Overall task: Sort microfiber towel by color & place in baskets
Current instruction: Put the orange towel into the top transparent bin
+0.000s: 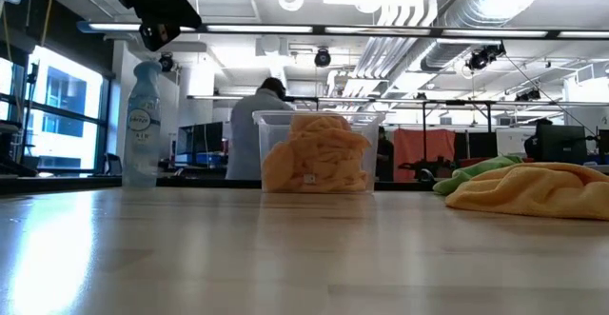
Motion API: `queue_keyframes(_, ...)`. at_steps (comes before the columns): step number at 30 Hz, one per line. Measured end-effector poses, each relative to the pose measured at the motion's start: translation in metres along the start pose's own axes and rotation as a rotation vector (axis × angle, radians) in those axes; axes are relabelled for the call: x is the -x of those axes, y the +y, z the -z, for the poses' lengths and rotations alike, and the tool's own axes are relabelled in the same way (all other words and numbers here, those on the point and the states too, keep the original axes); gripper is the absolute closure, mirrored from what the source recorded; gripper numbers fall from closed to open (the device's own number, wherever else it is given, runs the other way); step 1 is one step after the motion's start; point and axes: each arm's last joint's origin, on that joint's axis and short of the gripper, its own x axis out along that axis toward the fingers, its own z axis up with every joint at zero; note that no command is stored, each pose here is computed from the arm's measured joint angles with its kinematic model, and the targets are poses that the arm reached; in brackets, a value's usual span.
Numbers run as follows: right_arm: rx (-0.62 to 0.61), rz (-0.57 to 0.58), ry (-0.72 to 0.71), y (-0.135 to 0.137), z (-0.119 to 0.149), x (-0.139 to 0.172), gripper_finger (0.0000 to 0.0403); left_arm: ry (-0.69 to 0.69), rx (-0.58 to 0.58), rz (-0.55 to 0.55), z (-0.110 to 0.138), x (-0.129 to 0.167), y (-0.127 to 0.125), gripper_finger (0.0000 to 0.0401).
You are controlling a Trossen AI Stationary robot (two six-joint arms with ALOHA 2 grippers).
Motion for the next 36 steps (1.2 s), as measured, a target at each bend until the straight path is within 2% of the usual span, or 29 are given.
queue_keyframes(4, 0.027, -0.042, 0.038, 0.003, -0.001, -0.008, 0.0305, 0.0, 0.0, 0.0, 0.0, 0.0, 0.0, 0.0401)
queue_keyframes(9, 0.048, -0.102, 0.049, 0.007, 0.001, -0.009, 0.0392, 0.0, 0.0, 0.0, 0.0, 0.0, 0.0, 0.0401)
queue_keyframes(13, 0.041, -0.137, 0.038, 0.01, 0.004, -0.004, 0.0381, 0.0, -0.007, 0.0, 0.0, 0.0, 0.0, 0.0401)
queue_keyframes(16, 0.053, -0.181, -0.012, 0.014, 0.01, 0.01, 0.0395, 0.0, -0.007, 0.0, 0.0, 0.0, 0.0, 0.0401)
queue_keyframes(24, 0.066, -0.255, -0.22, 0.014, 0.028, 0.075, 0.0401, 0.003, -0.011, 0.006, 0.0, 0.0, 0.0, 0.0401)
queue_keyframes(30, 0.074, -0.365, -0.419, 0.006, 0.035, 0.126, 0.0401, 0.012, -0.027, 0.029, 0.0, 0.0, -0.001, 0.0401)
queue_keyframes(36, 0.129, -0.511, -0.697, -0.001, 0.033, 0.163, 0.0402, 0.012, -0.029, 0.029, 0.0, 0.0, -0.001, 0.0401)
